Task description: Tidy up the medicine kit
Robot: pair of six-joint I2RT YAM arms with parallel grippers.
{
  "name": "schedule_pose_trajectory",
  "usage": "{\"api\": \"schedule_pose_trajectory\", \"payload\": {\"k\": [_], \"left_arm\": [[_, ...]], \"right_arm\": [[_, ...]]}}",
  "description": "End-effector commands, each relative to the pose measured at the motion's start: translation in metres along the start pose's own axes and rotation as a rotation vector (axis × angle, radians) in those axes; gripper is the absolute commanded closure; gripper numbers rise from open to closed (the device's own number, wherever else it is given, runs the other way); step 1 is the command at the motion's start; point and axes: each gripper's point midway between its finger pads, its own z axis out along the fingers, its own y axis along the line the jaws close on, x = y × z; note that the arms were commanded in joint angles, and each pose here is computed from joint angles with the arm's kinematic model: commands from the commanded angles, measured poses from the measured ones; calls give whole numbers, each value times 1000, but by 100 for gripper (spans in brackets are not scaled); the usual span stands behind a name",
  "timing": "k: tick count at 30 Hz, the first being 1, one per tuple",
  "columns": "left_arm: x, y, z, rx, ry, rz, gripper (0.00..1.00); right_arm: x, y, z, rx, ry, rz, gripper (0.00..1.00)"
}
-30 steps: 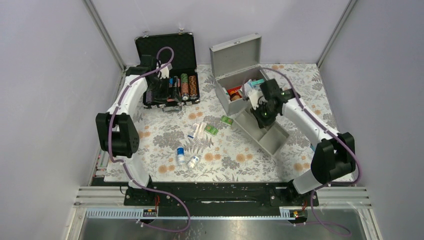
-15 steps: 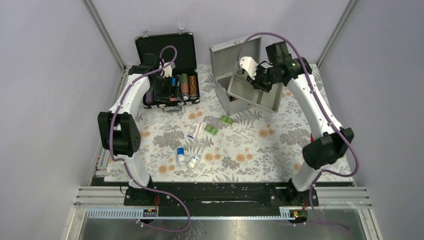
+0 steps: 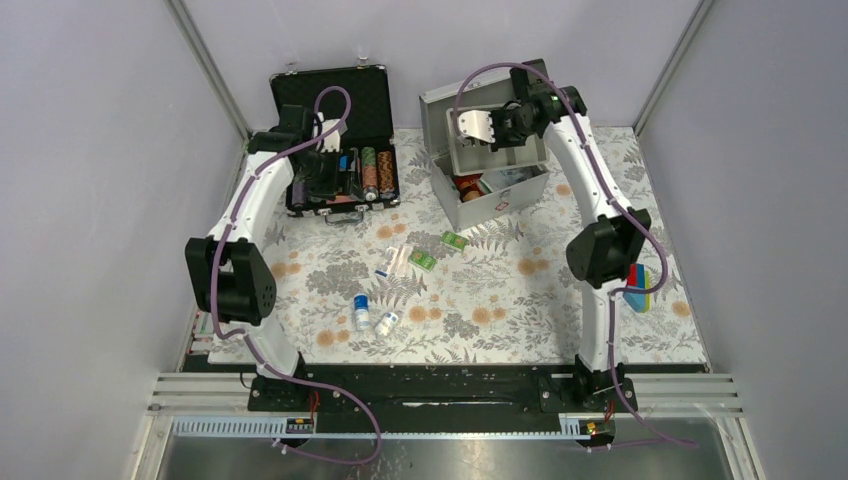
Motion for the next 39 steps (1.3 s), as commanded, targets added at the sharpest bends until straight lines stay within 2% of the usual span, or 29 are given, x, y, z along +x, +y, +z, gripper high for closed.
{"api": "schedule_pose_trajectory", "payload": {"k": [1,8,22,29,39], "left_arm": [[-8,0,-15,-25,-61,47,24],[-12,1,-19,-39,-76,52,24],[-8,2,-17,-36,-64,67,24],[-5,1,-17,-35,-59,66,24],[0,3,-16,-41,-49,66,24]], "right_arm": [[-1,-20,4,14,1,-165,100],[16,2,34,-98,24,-253,100],[34,43,58,-270,46,-249,100],[35,45,74,-265,57,-192,100],[33,32,109,-220,37,-199,100]]}}
